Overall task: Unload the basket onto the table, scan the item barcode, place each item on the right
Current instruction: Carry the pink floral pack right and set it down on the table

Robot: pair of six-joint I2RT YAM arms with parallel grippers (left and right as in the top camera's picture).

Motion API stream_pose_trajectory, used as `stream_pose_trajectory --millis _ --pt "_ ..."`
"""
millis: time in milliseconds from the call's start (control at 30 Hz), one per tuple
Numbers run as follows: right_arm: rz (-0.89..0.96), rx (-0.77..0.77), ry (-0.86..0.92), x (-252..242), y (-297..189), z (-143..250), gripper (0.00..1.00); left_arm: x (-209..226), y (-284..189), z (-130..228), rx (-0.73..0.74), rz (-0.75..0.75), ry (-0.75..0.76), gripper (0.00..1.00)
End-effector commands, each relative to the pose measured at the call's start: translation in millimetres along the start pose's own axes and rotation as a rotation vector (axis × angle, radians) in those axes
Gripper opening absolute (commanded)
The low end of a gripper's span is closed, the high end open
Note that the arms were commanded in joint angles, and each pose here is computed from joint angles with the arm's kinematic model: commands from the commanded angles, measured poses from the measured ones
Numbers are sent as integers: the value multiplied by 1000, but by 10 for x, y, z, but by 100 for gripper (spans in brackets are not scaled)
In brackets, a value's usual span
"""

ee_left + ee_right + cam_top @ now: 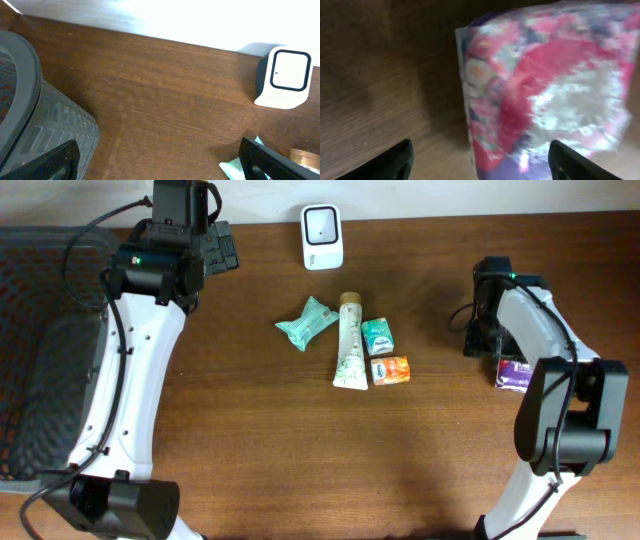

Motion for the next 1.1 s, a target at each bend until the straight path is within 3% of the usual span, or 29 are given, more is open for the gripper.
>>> stream_pose_trajectory --millis 0,100,167,200,233,300,433,567,633,767,967,1067 --pt "6 7 1 55 219 133 79 22 -4 -19 -7 -8 7 99" --pt "12 22 -6 85 354 240 75 21 -4 -19 -7 -8 7 99" --pt "13 27 -8 83 355 249 46 22 -4 -19 -7 -8 8 99" --pt "10 35 -11 85 355 261 9 22 -4 -19 -7 -8 7 99" --pt "-32 51 -12 114 326 265 4 22 -4 -19 -7 -8 7 99" --pt "-178 70 -5 202 148 182 4 22 -4 -19 -7 -8 7 99" --pt "-815 39 -160 480 -810 -89 4 22 -4 -18 -6 -8 7 99" --pt "-1096 33 -267 550 -1188 -50 4 22 -4 -19 -7 -8 7 99" --pt "-1345 3 -320 591 -1382 -36 4 22 -4 -19 -7 -8 7 99" --pt "-1364 12 -251 423 -1216 -99 4 22 -4 -19 -7 -8 7 99" --pt "-1385 85 -112 114 -515 85 4 22 -4 -19 -7 -8 7 99" --pt "-1253 98 22 -339 -241 58 6 21 -4 -19 -7 -8 7 99"
Point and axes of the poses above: each gripper's point midway between its finger pads, its own y axis out along the fingers, its own x axis along the line the jaws close on, z = x × y, the point moved 8 cm from there along -y, back along the fingers, and after that the axes turned 2 degrees about -y, right-handed, at the moved point
